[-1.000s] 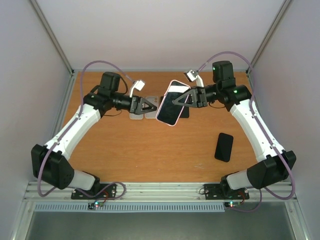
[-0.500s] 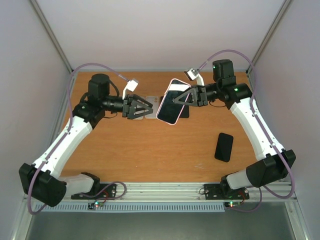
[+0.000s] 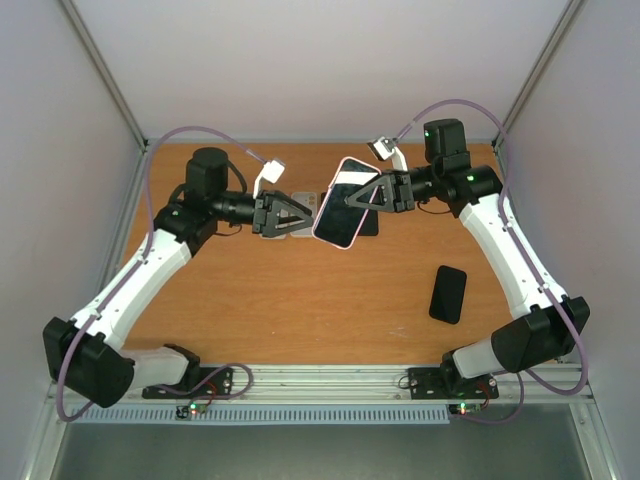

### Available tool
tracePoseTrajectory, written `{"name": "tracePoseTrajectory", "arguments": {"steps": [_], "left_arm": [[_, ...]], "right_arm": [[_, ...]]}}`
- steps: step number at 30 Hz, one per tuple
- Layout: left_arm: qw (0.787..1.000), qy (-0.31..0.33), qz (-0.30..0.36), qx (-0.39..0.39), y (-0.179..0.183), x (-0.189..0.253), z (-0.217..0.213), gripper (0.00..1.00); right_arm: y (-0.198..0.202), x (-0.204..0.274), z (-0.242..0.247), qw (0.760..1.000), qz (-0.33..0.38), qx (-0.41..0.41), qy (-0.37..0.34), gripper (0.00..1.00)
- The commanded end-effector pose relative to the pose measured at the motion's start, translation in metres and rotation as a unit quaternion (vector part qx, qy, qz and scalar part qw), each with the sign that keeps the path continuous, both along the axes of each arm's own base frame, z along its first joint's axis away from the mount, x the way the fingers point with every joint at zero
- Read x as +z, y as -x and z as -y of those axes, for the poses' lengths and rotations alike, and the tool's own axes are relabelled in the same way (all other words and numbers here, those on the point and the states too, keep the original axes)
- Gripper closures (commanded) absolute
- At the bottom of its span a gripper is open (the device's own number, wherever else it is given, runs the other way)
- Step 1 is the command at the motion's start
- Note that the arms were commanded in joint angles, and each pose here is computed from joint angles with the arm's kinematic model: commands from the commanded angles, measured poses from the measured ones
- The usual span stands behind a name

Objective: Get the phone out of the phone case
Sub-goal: Remove the phone case from the phone.

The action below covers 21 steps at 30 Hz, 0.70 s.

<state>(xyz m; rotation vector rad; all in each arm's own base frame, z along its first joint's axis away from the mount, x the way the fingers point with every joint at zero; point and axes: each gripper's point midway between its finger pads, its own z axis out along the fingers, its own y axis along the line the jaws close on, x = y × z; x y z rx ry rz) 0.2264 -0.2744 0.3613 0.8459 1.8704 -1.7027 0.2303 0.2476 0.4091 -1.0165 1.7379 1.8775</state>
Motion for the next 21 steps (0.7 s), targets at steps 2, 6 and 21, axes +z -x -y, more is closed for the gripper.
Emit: {"name": "tracePoseTrajectory", "arguments": {"steps": [2,6,21], "left_arm": [[1.0,0.004,0.019,-0.006,0.0,0.003,0.003,0.21],[1.0,0.007,0.016,-0.014,0.004,0.002,0.003,0.21],[1.0,0.01,0.001,-0.022,0.005,0.0,0.004,0.21]], "right_arm": [[0.011,0.02,0.004,0.999,0.024,0.023,-0.025,0.99],[0.01,0.02,0.004,0.999,0.023,0.023,-0.025,0.99],[0.011,0.018,0.004,0.999,0.021,0.026,-0.026,0.99]]}}
